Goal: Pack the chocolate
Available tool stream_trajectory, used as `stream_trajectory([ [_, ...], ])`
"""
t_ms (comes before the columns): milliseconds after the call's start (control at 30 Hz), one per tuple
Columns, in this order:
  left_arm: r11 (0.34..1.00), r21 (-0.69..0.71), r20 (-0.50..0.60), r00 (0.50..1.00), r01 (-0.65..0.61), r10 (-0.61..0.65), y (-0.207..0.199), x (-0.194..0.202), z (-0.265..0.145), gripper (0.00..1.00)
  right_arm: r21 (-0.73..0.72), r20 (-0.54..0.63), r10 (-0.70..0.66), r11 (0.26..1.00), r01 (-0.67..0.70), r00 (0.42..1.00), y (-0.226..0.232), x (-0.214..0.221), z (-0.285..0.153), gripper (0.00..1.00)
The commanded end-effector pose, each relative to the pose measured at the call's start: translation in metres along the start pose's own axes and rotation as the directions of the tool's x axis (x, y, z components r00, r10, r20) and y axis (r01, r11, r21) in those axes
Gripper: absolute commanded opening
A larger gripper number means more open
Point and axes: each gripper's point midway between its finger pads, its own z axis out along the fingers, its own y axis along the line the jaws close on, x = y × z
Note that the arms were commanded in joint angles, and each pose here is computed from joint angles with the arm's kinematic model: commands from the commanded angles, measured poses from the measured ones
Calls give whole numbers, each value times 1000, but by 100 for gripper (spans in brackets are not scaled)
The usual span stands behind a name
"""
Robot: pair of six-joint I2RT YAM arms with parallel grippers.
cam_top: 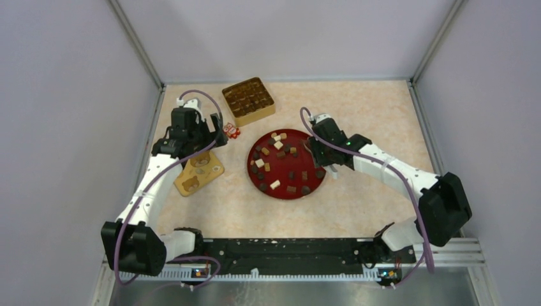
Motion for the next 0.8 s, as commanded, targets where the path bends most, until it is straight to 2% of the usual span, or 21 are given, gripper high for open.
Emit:
stream_trajectory([
  [0, 1000, 14, 54, 999, -6, 5, -5, -16, -5, 99, -3, 100, 12, 1000, -12, 995, 0, -33, 1, 42],
  [533, 1000, 3, 56, 998, -7, 7, -3, -13, -8, 99, -56, 83, -33, 998, 38, 996, 11, -35, 14, 42],
  [767, 1000, -7, 54, 999, -8, 8, -1, -13, -8, 99, -72, 82, -48, 996, 54, 995, 13, -34, 3, 33],
])
